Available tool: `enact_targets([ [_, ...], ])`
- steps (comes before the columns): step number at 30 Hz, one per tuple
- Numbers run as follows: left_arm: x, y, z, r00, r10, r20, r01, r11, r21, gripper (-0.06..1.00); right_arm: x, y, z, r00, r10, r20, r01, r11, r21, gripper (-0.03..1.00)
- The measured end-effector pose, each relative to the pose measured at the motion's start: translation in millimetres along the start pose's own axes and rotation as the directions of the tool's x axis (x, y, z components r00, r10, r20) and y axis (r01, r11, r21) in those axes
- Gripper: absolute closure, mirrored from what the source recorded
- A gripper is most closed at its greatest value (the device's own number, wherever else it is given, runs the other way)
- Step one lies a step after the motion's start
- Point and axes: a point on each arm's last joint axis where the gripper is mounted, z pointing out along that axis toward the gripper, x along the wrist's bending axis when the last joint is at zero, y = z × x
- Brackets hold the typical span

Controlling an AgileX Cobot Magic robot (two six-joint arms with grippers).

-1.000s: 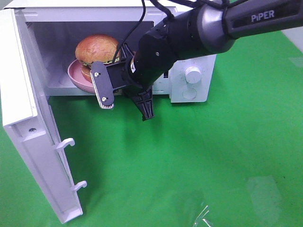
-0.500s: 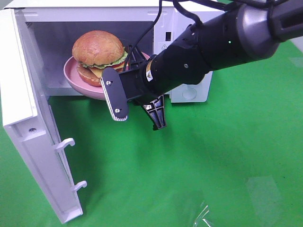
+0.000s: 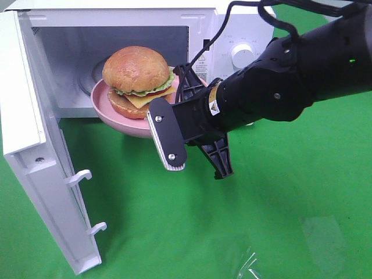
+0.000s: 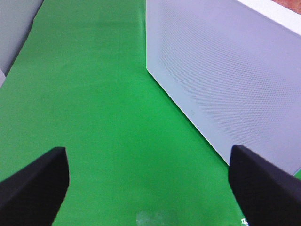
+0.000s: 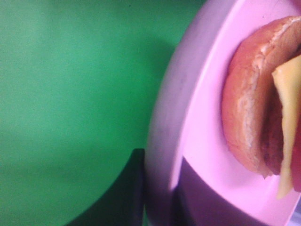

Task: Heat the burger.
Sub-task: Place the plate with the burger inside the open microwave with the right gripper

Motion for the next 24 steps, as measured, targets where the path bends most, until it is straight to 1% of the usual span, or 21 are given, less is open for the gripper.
enact_targets([
  [1, 0.0, 0.0, 0.0, 1.0, 0.0, 0.0, 0.0, 1.0, 0.0, 0.1, 4.4, -1.5, -7.5, 1.0, 0.003, -0.001, -0.003, 1.0, 0.001, 0.86],
  [4, 0.0, 0.0, 0.0, 1.0, 0.0, 0.0, 0.0, 1.0, 0.0, 0.1, 5.4, -2.1, -13.4, 1.0, 0.004, 0.005, -0.004, 1.0, 0.0, 0.86],
  [6, 0.0, 0.0, 0.0, 1.0, 0.0, 0.0, 0.0, 1.0, 0.0, 0.1, 12.9, -7.4, -30.7, 1.0, 0.016, 0.002, -0.016, 1.0, 0.01, 0.86],
  [12, 0.0, 0.0, 0.0, 1.0, 0.0, 0.0, 0.0, 1.0, 0.0, 0.1, 19.2, -11.4, -55.4, 1.0, 0.02, 0.007, -0.02, 1.0, 0.023, 0.86],
  [15, 0.0, 0.0, 0.0, 1.0, 0.0, 0.0, 0.0, 1.0, 0.0, 0.1, 25.7, -15.5, -74.0, 1.0, 0.014, 0.002, -0.014, 0.999, 0.043, 0.86],
  [18, 0.0, 0.0, 0.0, 1.0, 0.0, 0.0, 0.0, 1.0, 0.0, 0.1, 27.1, -17.0, -79.6, 1.0, 0.012, 0.003, -0.012, 0.999, 0.049, 0.86],
  [20, 0.0, 0.0, 0.0, 1.0, 0.0, 0.0, 0.0, 1.0, 0.0, 0.1, 33.9, -21.8, -99.7, 1.0, 0.019, -0.004, -0.018, 0.997, 0.074, 0.86],
  [24, 0.0, 0.0, 0.0, 1.0, 0.0, 0.0, 0.0, 1.0, 0.0, 0.1, 37.8, -25.7, -114.4, 1.0, 0.009, -0.001, -0.009, 0.995, 0.097, 0.86],
])
